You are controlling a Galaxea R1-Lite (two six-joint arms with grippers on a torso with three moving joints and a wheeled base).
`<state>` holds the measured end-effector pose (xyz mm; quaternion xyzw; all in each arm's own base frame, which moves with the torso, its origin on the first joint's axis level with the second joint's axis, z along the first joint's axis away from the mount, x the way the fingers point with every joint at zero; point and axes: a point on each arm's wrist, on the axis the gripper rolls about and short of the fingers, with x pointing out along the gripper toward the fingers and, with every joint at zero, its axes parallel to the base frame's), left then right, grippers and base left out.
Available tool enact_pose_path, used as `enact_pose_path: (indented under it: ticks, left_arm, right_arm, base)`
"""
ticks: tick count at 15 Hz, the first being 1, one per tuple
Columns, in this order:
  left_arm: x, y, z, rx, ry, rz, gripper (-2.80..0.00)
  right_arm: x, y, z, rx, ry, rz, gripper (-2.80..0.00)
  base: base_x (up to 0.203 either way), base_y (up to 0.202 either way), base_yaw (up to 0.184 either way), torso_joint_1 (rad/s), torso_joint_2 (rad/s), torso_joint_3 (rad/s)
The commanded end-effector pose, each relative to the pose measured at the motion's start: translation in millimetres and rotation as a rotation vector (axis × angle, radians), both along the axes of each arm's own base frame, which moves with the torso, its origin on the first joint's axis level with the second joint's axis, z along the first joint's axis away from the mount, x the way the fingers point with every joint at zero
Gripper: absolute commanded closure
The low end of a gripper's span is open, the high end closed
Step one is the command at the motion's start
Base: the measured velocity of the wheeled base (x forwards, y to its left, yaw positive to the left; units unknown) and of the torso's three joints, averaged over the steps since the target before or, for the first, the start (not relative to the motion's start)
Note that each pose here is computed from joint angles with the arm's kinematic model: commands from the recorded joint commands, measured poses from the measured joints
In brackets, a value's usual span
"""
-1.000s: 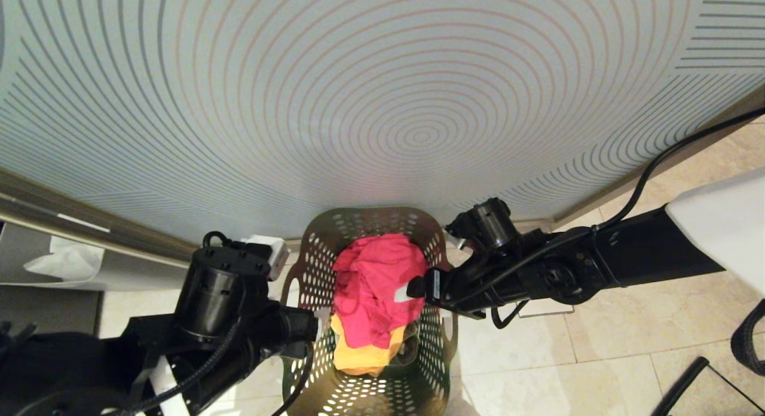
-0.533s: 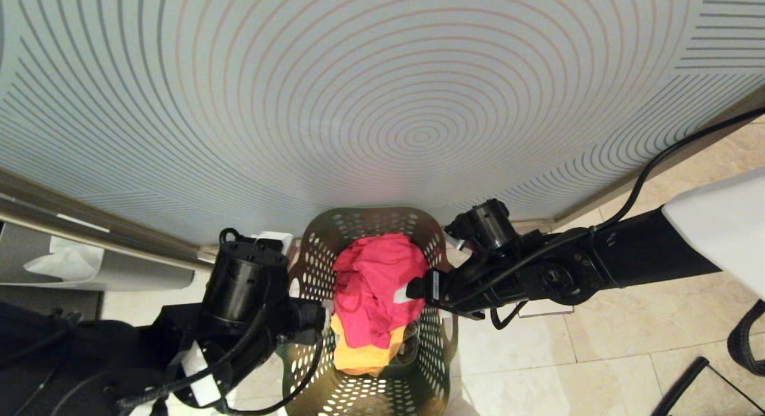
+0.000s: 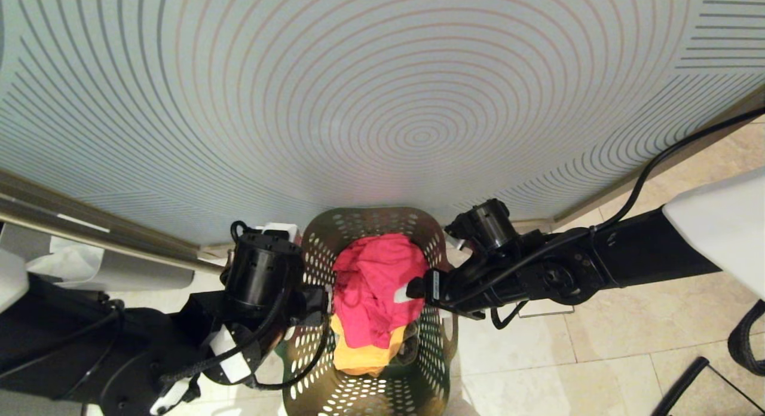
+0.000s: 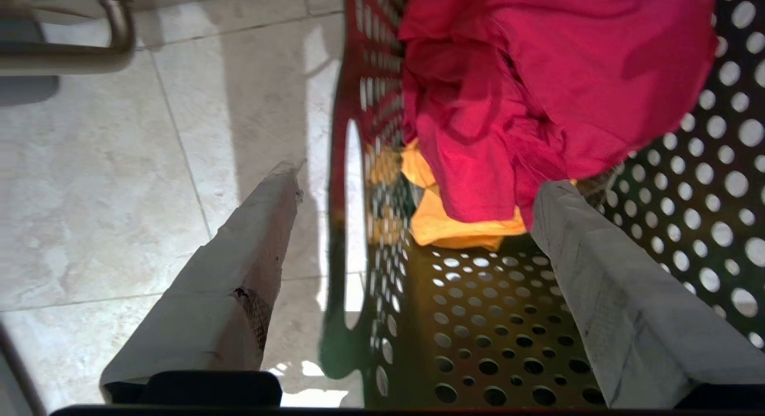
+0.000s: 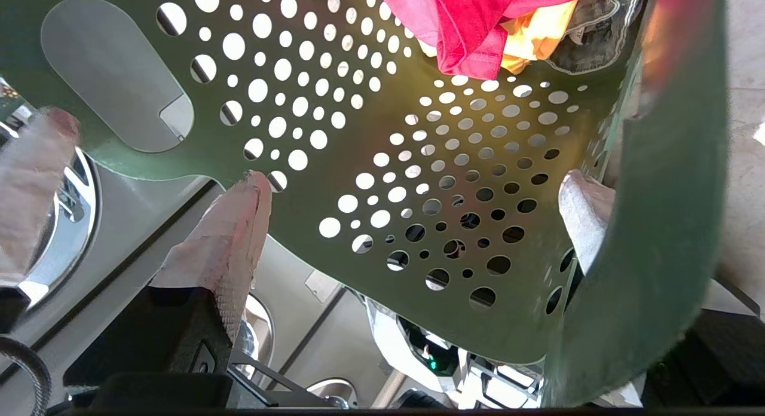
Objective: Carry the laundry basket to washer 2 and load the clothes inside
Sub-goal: Pick up the clothes basket and put it beside the washing machine
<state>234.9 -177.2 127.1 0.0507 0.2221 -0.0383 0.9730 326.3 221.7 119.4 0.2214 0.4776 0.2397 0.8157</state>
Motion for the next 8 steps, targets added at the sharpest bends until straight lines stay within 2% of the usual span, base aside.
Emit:
enact_pose_path:
  ticks: [1,5,8]
  left_arm:
    - [0,2,1,0.010,-0.009,0.011,-2.80]
    - [8,13,2,0.027,-0.012,0.053,-2.80]
    - [15,24,-4,0.035,0.013,0.073,-2.80]
  right_arm:
    - [0,0,1,0.004,0.000,-0.001,-2.80]
    - [0,0,0,0.003,0.002,-0.001,-2.80]
    - [0,0,1,0.004,0.001,-0.001,-2.80]
  base:
    - [0.000,0.000,0.000,0.000,0.00,0.000]
    - [0.000,0.000,0.000,0.000,0.00,0.000]
    - [0.000,0.000,0.000,0.000,0.00,0.000]
